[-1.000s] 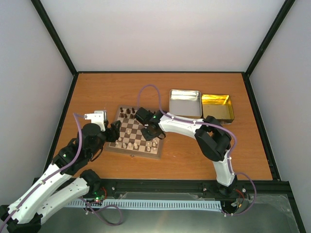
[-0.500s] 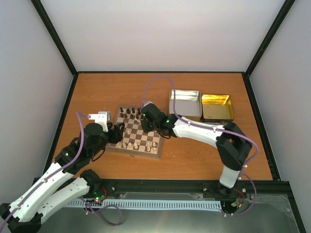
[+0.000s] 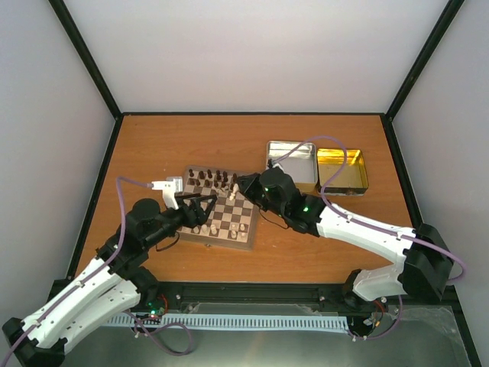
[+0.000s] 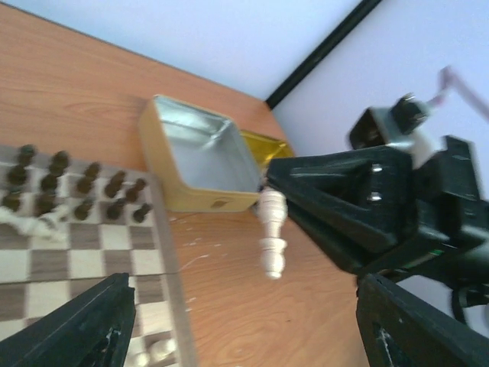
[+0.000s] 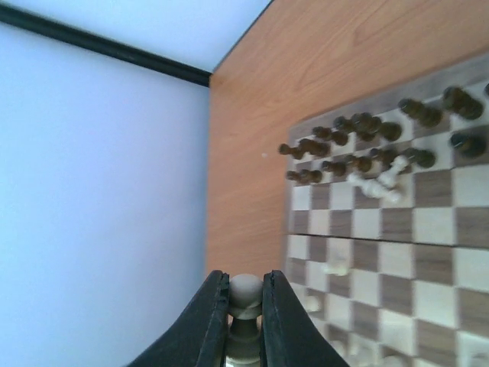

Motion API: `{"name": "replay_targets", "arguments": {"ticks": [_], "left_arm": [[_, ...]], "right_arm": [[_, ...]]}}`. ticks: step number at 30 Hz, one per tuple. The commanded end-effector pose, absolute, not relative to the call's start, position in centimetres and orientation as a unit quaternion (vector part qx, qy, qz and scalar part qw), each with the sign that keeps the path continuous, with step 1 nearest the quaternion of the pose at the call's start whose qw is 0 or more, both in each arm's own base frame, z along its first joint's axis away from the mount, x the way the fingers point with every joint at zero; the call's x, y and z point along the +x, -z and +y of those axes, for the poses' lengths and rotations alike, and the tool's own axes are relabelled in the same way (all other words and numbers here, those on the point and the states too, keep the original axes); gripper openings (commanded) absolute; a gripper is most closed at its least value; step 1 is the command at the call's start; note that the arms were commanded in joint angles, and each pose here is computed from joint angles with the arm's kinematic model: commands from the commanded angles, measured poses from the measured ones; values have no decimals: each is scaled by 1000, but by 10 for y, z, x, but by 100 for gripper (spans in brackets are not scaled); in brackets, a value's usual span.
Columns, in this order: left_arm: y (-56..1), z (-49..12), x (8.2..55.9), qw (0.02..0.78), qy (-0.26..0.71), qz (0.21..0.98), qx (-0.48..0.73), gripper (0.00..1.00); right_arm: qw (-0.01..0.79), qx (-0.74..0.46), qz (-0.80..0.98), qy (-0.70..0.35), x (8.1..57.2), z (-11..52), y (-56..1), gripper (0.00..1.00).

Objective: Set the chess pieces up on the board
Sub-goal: Pick up the chess piece from the chessboard.

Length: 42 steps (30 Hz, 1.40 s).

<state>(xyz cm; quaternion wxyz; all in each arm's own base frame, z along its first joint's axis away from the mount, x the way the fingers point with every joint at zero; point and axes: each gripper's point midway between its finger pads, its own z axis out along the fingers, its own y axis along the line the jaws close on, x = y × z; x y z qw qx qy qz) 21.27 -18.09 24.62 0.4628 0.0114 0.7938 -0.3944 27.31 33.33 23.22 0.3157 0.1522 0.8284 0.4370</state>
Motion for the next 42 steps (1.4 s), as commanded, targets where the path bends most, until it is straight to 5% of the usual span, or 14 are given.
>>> {"name": "replay_targets", "arguments": {"ticks": [1, 8, 15, 19, 23, 28, 36, 42], "left_arm": [[-292, -201, 205, 473, 488, 733, 29, 81], [-287, -215, 209, 455, 512, 727, 35, 78], [-277, -223, 219, 441, 515, 735, 21, 62], [-276, -226, 225, 436, 508, 743, 17, 43], [-281, -224, 232, 447, 502, 741, 5, 38], [-271, -228, 235, 433, 495, 753, 3, 30], [-276, -224, 238, 444, 479, 757, 4, 1], [-267, -212, 235, 437, 418, 796, 17, 1]], "right_arm": [[251, 285, 755, -534, 275, 335, -256, 3], [167, 364, 716, -571, 270, 341, -245, 3], [143, 391, 697, -584, 273, 345, -250, 3], [132, 391, 703, -579, 272, 349, -248, 3], [129, 395, 704, -575, 271, 348, -245, 3], [130, 395, 703, -576, 271, 347, -247, 3], [138, 388, 718, -561, 270, 346, -242, 3], [238, 364, 745, -506, 279, 316, -238, 3]]}}
